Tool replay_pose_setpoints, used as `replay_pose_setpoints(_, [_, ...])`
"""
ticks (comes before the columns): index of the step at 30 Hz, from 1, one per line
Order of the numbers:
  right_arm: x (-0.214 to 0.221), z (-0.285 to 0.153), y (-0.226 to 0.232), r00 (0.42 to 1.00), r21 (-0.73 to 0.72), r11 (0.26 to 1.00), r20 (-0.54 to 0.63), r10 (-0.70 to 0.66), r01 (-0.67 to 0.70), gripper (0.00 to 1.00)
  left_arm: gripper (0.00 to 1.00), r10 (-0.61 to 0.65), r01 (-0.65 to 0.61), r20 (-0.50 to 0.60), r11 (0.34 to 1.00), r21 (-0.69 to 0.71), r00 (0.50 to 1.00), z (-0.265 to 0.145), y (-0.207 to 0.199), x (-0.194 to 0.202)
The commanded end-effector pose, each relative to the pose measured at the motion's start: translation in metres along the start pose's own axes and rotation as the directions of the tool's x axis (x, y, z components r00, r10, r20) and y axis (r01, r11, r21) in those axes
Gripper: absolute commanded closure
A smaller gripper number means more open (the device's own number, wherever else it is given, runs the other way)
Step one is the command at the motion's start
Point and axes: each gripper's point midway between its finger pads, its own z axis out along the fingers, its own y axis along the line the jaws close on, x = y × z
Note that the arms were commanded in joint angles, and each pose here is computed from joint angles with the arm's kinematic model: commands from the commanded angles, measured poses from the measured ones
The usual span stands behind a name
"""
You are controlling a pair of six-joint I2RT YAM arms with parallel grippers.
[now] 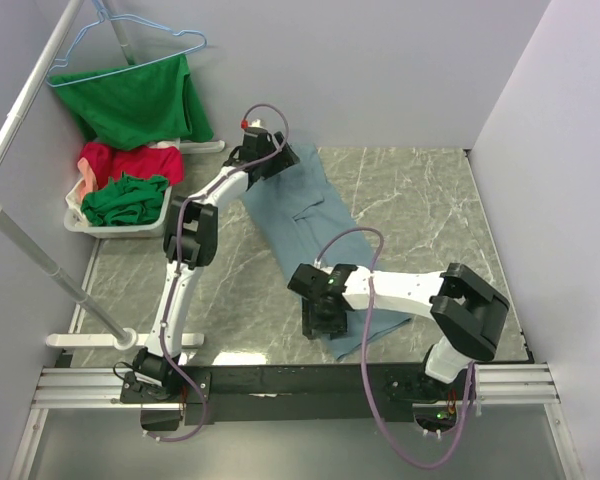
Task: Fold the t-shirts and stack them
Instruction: Fold the tshirt
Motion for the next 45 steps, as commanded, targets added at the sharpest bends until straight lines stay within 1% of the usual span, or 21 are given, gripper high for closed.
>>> replay_pose_setpoints(1, [-0.016,-0.026,-0.005,0.994,0.064,0.998,0.112,-0.006,-0.001,0.37,0.19,0.05,-0.088,0.149,0.96,0.264,0.988,-0.028,-0.068,-0.056])
replay_pose_setpoints(3, [-0.026,-0.044,-0.007,0.985,0.06,0.998,0.173,-0.002,-0.009,0.36,0.19,0.071,-0.125,0.182,0.943,0.307,0.981,-0.052,-0.085,-0.067])
replay_pose_setpoints(4, [-0.034,-0.05,-0.011,0.976,0.068,0.998,0.22,0.002,-0.017,0.36,0.19,0.077,-0.152,0.228,0.931,0.331,0.971,-0.064,-0.096,-0.078])
replay_pose_setpoints(5, [-0.039,-0.064,-0.011,0.965,0.039,0.999,0.263,0.009,-0.021,0.36,0.18,0.08,-0.165,0.256,0.93,0.33,0.963,-0.084,-0.105,-0.088])
replay_pose_setpoints(6, [-0.042,-0.07,-0.012,0.958,0.029,0.999,0.288,0.012,-0.021,0.36,0.18,0.085,-0.175,0.286,0.936,0.305,0.954,-0.093,-0.106,-0.097])
replay_pose_setpoints(7, [-0.045,-0.075,-0.014,0.951,0.021,1.0,0.31,0.016,-0.023,0.36,0.18,0.093,-0.175,0.284,0.944,0.28,0.954,-0.101,-0.106,-0.1])
replay_pose_setpoints(8, [-0.053,-0.086,-0.02,0.934,0.015,1.0,0.357,0.02,-0.028,0.36,0.18,0.096,-0.184,0.306,0.945,0.272,0.947,-0.119,-0.114,-0.111])
replay_pose_setpoints(12, [-0.077,-0.087,-0.038,0.915,0.034,0.999,0.403,0.017,-0.034,0.36,0.18,0.117,-0.15,0.251,0.982,0.117,0.961,-0.145,-0.096,-0.105])
replay_pose_setpoints(13, [-0.082,-0.085,-0.041,0.913,0.043,0.999,0.408,0.003,-0.023,0.36,0.19,0.118,-0.138,0.251,0.988,0.066,0.961,-0.15,-0.089,-0.104])
replay_pose_setpoints(14, [-0.091,-0.08,-0.041,0.91,0.061,0.998,0.413,-0.046,0.023,0.36,0.19,0.122,-0.13,0.21,0.991,0.022,0.97,-0.161,-0.078,-0.092])
replay_pose_setpoints(15, [-0.101,-0.079,-0.046,0.904,0.076,0.997,0.423,-0.053,0.022,0.25,0.19,0.119,-0.122,0.196,0.993,0.002,0.973,-0.167,-0.074,-0.086])
replay_pose_setpoints(16, [-0.108,-0.077,-0.046,0.897,0.092,0.995,0.435,-0.081,0.045,0.16,0.2,0.114,-0.114,0.173,0.993,-0.011,0.978,-0.173,-0.069,-0.077])
replay_pose_setpoints(17, [-0.119,-0.071,-0.044,0.884,0.116,0.988,0.443,-0.147,0.105,0.06,0.2,0.112,-0.11,0.152,0.994,-0.021,0.982,-0.186,-0.064,-0.065])
replay_pose_setpoints(19, [-0.136,-0.067,-0.048,0.886,0.136,0.985,0.438,-0.154,0.104,0.01,0.2,0.09,-0.084,0.155,0.996,-0.043,0.984,-0.199,-0.056,-0.055])
replay_pose_setpoints(20, [-0.144,-0.059,-0.051,0.884,0.161,0.978,0.429,-0.187,0.129,0.0,0.2,0.09,-0.081,0.15,0.995,-0.06,0.985,-0.212,-0.05,-0.044])
replay_pose_setpoints(21, [-0.155,-0.056,-0.059,0.889,0.166,0.981,0.428,-0.165,0.102,0.0,0.2,0.086,-0.077,0.152,0.995,-0.063,0.985,-0.218,-0.049,-0.04])
replay_pose_setpoints(26, [-0.172,-0.042,-0.067,0.9,0.132,0.985,0.407,-0.157,0.111,0.0,0.2,0.102,-0.089,0.134,0.991,-0.1,0.986,-0.247,-0.039,-0.015])
replay_pose_setpoints(30, [-0.166,-0.03,-0.07,0.918,0.078,0.987,0.365,-0.156,0.137,0.0,0.2,0.097,-0.083,0.126,0.991,-0.109,0.987,-0.258,-0.034,-0.007])
replay_pose_setpoints(36, [-0.142,-0.018,-0.059,0.933,-0.033,0.979,0.313,-0.179,0.199,0.0,0.2,0.111,-0.097,0.125,0.989,-0.11,0.986,-0.263,-0.033,-0.001])
replay_pose_setpoints(41, [-0.126,-0.01,-0.063,0.942,-0.052,0.975,0.273,-0.193,0.215,0.01,0.2,0.123,-0.107,0.124,0.986,-0.131,0.985,-0.258,-0.03,-0.002])
replay_pose_setpoints(45, [-0.12,0.0,-0.07,0.952,-0.019,0.976,0.226,-0.206,0.216,0.01,0.2,0.128,-0.112,0.109,0.984,-0.141,0.986,-0.252,-0.027,0.0])
